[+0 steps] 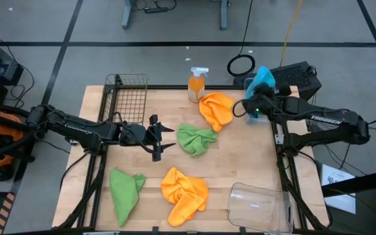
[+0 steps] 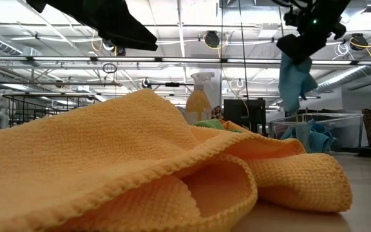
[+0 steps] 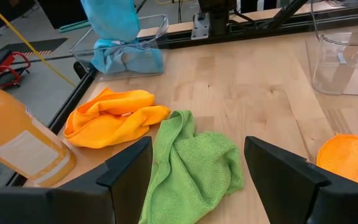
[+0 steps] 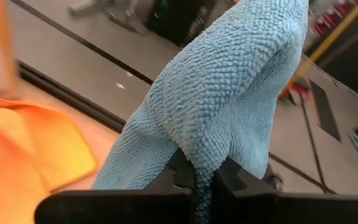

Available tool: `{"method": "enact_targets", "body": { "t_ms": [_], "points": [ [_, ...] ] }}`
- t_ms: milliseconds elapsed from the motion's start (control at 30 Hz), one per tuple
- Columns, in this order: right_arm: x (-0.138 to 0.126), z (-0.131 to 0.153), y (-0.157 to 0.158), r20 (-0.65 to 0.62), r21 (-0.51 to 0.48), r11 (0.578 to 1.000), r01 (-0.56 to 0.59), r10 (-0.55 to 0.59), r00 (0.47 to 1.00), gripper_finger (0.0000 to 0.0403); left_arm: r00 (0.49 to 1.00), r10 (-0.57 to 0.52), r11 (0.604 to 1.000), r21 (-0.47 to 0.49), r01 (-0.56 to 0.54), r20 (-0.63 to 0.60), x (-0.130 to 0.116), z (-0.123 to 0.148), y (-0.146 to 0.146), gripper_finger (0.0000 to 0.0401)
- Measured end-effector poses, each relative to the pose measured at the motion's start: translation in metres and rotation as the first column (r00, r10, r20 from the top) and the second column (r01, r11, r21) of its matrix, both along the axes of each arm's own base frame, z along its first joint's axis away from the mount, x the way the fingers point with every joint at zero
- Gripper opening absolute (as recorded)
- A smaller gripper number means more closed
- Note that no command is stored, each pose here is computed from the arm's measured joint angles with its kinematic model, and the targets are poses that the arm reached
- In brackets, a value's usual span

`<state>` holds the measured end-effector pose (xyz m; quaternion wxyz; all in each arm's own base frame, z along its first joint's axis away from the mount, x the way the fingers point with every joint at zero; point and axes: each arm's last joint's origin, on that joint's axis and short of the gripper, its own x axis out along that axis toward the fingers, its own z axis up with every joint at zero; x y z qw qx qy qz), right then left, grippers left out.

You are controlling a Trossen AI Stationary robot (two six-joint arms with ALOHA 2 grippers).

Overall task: Sort microfiber towel by color & place in baskets
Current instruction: Put the blue microfiber towel into the top transparent bin

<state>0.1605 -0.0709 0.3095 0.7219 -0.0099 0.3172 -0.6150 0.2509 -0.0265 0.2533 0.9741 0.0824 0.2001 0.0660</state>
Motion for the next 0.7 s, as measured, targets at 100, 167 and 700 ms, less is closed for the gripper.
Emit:
{"method": "enact_targets", "body": {
  "t_ms": [100, 167, 700],
  "points": [
    [-0.004, -0.003, -0.007, -0.024, 0.021, 0.999, 0.049, -0.049, 0.999, 0.0002, 1.0, 0.0, 1.0, 0.0, 0.0, -0.001, 0.0, 0.0, 0.0, 0.0261],
    [-0.006, -0.006, -0.011, -0.04, 0.049, 0.996, 0.076, -0.074, 0.996, 0.0002, 1.0, 0.0, 1.0, 0.001, 0.0, -0.001, 0.0, 0.0, 0.0, 0.0261],
    [-0.009, -0.071, -0.043, -0.189, 0.243, 0.954, 0.174, -0.129, 0.973, 0.0002, 1.0, -0.001, 1.0, 0.002, 0.001, -0.002, 0.0, 0.0, 0.0, 0.0261]
  ]
}}
